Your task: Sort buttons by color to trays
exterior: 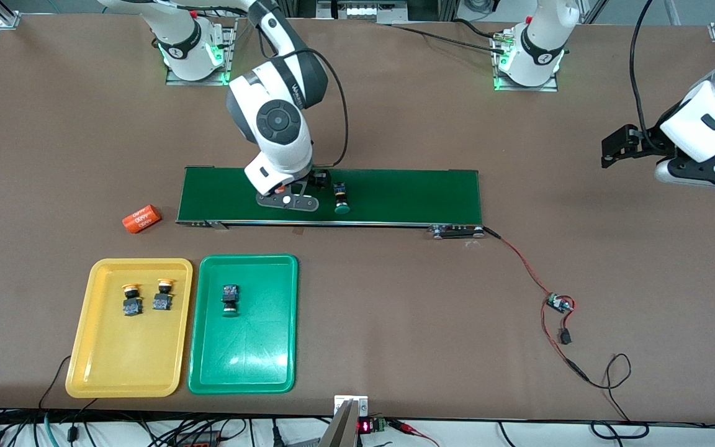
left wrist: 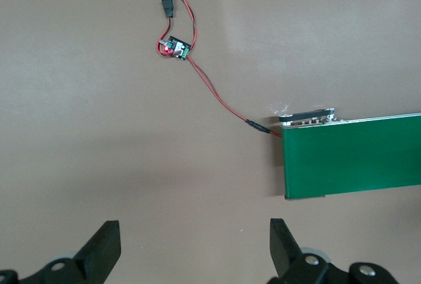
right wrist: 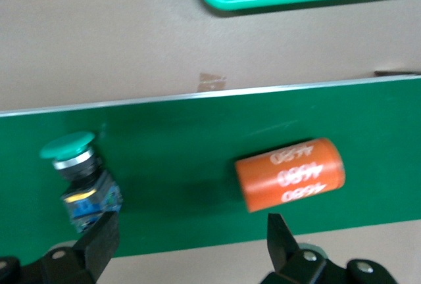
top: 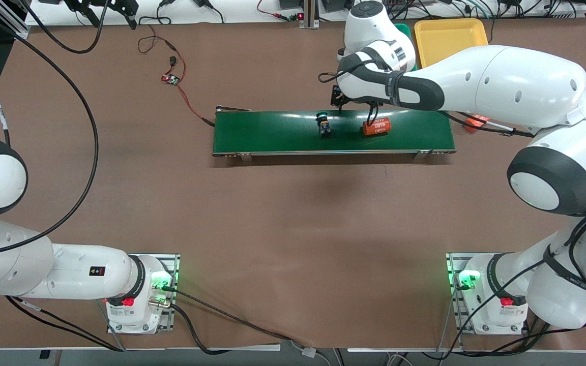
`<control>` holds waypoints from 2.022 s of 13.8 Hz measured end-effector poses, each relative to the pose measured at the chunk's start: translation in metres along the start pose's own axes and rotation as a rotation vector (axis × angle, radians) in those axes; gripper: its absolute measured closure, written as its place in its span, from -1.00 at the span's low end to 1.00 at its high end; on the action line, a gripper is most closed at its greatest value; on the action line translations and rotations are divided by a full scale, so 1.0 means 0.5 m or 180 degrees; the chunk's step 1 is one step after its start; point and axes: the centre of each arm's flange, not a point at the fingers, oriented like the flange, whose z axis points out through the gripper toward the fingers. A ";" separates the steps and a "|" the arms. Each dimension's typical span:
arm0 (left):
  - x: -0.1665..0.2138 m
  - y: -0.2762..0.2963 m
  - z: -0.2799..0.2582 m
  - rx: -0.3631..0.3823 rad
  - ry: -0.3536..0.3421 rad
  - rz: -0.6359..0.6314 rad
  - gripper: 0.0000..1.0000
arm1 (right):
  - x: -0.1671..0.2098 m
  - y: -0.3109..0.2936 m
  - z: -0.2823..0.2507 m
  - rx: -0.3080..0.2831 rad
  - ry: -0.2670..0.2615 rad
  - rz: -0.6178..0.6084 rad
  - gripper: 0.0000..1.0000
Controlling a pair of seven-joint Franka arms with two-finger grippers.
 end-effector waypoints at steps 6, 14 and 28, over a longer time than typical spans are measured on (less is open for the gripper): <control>0.002 -0.002 -0.012 0.0002 0.0108 -0.0007 -1.00 | -0.034 -0.063 0.032 0.0137 0.0090 0.0084 -1.00; 0.039 0.005 0.024 -0.0007 0.0189 0.0021 -1.00 | -0.010 -0.085 0.134 0.0205 0.0185 0.0141 -1.00; 0.040 0.006 0.025 -0.0005 0.0193 0.0023 -1.00 | 0.149 0.001 0.044 0.0416 0.0460 0.0443 0.33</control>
